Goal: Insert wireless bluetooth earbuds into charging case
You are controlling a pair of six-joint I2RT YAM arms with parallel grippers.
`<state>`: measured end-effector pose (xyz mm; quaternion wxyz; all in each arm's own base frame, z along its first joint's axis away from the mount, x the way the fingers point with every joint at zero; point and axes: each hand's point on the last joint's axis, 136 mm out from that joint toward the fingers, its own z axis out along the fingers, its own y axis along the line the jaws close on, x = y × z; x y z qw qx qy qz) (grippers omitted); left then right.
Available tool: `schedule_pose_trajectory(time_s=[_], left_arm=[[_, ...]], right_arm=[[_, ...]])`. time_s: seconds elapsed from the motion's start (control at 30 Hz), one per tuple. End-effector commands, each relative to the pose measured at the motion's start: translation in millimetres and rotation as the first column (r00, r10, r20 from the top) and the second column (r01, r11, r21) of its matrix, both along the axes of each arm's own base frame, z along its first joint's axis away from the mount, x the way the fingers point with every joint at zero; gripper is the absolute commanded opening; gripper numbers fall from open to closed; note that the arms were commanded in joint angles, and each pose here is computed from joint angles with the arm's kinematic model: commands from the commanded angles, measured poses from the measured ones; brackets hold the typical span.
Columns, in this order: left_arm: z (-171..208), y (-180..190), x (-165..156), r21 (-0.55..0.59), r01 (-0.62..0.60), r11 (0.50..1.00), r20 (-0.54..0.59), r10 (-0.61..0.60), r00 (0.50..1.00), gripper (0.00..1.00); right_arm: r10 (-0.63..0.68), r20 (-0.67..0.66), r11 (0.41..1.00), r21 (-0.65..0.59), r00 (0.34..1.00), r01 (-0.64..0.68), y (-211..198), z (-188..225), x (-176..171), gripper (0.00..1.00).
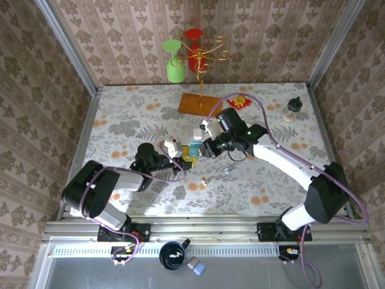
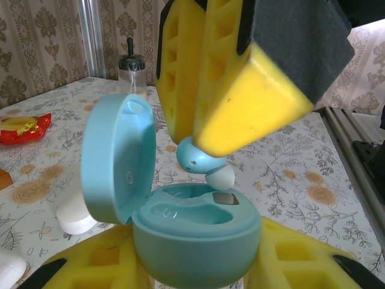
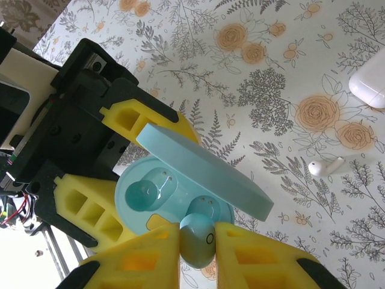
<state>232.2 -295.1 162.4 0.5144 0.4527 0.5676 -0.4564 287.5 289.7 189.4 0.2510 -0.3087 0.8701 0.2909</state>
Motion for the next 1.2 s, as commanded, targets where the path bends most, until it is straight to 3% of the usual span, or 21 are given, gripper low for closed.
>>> schedule_pose_trajectory(time_s=[0.0,0.43,0.67,0.97,1.17], left_arm=[[32,-5,-4,-0.064,0.037,0.997,0.075,-0.033,0.997,0.26],[35,-6,-4,-0.067,0.045,0.997,0.077,-0.040,0.996,0.25],[33,-5,-2,-0.062,0.026,0.998,0.083,-0.021,0.996,0.25],[35,0,1,-0.063,0.000,0.998,0.100,0.007,0.995,0.25],[36,7,5,-0.061,-0.030,0.998,0.109,0.036,0.993,0.25]], right_arm=[[0.017,0.019,0.999,-0.036,1.000,-0.017,2,-2,1,0.21],[0.013,0.034,1.000,-0.014,0.999,-0.013,5,1,4,0.21],[0.010,0.070,0.999,0.041,0.998,-0.013,3,17,-2,0.37],[-0.187,0.117,0.970,0.178,0.975,0.165,-43,36,5,0.54],[-0.456,-0.026,0.881,0.129,0.890,0.455,-103,-14,20,0.56]])
